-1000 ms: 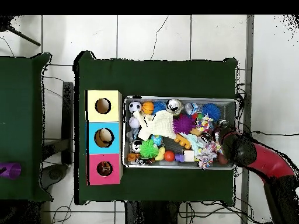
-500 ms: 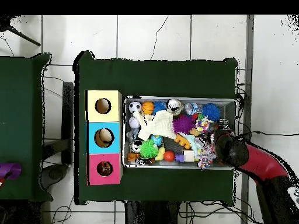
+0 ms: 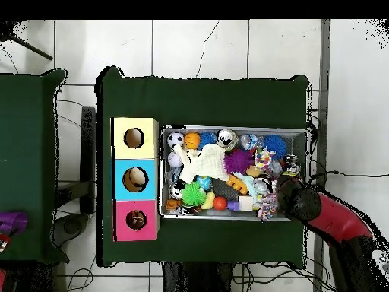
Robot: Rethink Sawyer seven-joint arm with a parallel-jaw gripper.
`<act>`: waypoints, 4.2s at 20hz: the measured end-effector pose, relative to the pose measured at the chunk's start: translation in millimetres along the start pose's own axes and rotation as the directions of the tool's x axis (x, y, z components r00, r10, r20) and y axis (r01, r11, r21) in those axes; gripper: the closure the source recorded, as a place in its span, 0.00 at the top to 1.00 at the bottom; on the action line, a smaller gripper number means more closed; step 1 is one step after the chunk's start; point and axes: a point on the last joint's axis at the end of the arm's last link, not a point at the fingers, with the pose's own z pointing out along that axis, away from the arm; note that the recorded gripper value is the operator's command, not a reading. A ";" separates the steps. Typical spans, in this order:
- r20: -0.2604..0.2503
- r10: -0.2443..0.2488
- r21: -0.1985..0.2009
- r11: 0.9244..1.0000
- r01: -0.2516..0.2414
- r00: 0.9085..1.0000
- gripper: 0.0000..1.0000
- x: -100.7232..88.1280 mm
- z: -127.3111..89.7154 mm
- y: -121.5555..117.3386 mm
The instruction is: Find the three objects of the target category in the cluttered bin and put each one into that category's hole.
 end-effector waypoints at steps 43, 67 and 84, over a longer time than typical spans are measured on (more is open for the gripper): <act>-0.150 0.295 -0.074 0.948 -0.308 0.944 0.00 -25.4 -53.1 158.3; -0.299 0.282 -0.137 0.933 -0.334 0.912 0.00 -7.6 46.3 13.6; -0.366 0.124 -0.244 0.944 -0.224 0.922 0.00 -21.5 55.8 1.6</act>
